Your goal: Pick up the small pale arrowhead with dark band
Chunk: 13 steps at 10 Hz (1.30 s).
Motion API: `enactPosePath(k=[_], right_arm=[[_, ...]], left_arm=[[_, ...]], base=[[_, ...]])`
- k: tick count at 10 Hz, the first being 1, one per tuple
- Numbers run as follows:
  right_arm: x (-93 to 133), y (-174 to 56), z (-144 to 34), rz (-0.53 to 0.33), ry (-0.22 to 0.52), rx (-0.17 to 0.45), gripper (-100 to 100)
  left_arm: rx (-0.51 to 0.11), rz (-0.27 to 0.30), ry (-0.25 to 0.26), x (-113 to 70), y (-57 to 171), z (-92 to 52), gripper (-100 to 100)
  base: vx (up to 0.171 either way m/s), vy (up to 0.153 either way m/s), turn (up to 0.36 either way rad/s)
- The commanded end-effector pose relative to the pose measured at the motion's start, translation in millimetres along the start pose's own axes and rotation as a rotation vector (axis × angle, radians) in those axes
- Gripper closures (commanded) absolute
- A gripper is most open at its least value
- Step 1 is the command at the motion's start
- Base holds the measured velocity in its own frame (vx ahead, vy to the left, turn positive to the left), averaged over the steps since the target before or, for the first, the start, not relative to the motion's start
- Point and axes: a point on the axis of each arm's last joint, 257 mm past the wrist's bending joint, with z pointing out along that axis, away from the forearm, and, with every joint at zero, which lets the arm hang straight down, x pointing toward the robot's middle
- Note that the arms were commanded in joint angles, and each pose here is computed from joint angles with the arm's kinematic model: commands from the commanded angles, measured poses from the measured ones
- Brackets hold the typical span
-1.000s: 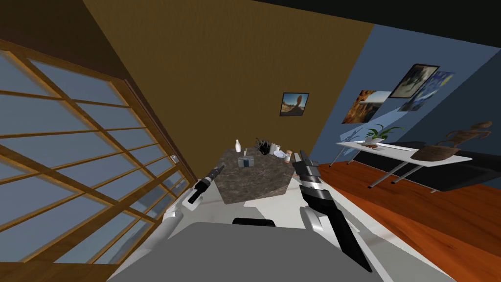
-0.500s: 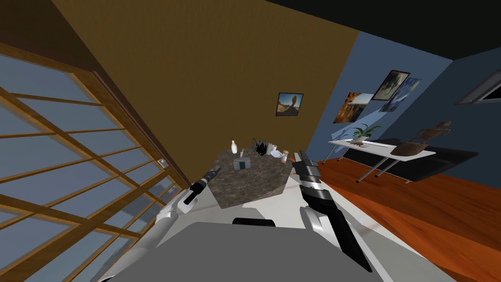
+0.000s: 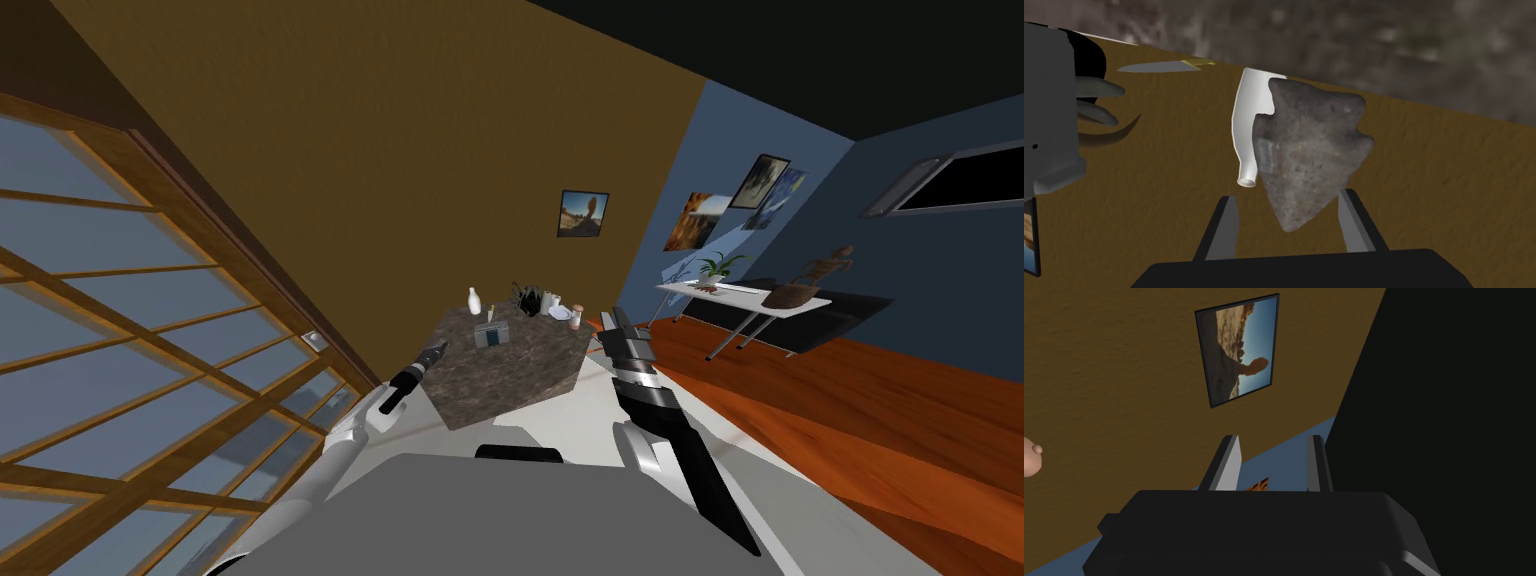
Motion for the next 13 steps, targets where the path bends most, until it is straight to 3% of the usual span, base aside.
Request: enactPosePath(k=[1, 4, 5, 6, 11, 13], right_arm=[[0.0, 0.0, 0.0, 0.0, 0.0, 0.0, 0], [0.0, 0.0, 0.0, 0.0, 0.0, 0.0, 0], [0.0, 0.0, 0.0, 0.0, 0.0, 0.0, 0], [0.0, 0.0, 0.0, 0.0, 0.0, 0.0, 0], [0.1, 0.0, 0.1, 0.0, 0.0, 0.0, 0], [0.0, 0.0, 0.1, 0.0, 0.0, 0.0, 0]], left_arm=[[0.0, 0.0, 0.0, 0.0, 0.0, 0.0, 100], [0.0, 0.0, 0.0, 0.0, 0.0, 0.0, 100], [0.0, 0.0, 0.0, 0.0, 0.0, 0.0, 0], [-0.003, 0.05, 0.012, -2.1, 12.6, -8.3, -100], [0.006, 0.248, 0.065, -16.3, 51.8, -37.5, -100], [0.022, 0.306, 0.079, -22.2, 55.9, -42.6, -100]], base=[[0.0, 0.0, 0.0], [0.0, 0.0, 0.0], [0.0, 0.0, 0.0], [-0.079, 0.006, -0.035], [-0.157, 0.01, -0.033], [-0.108, 0.028, -0.022]])
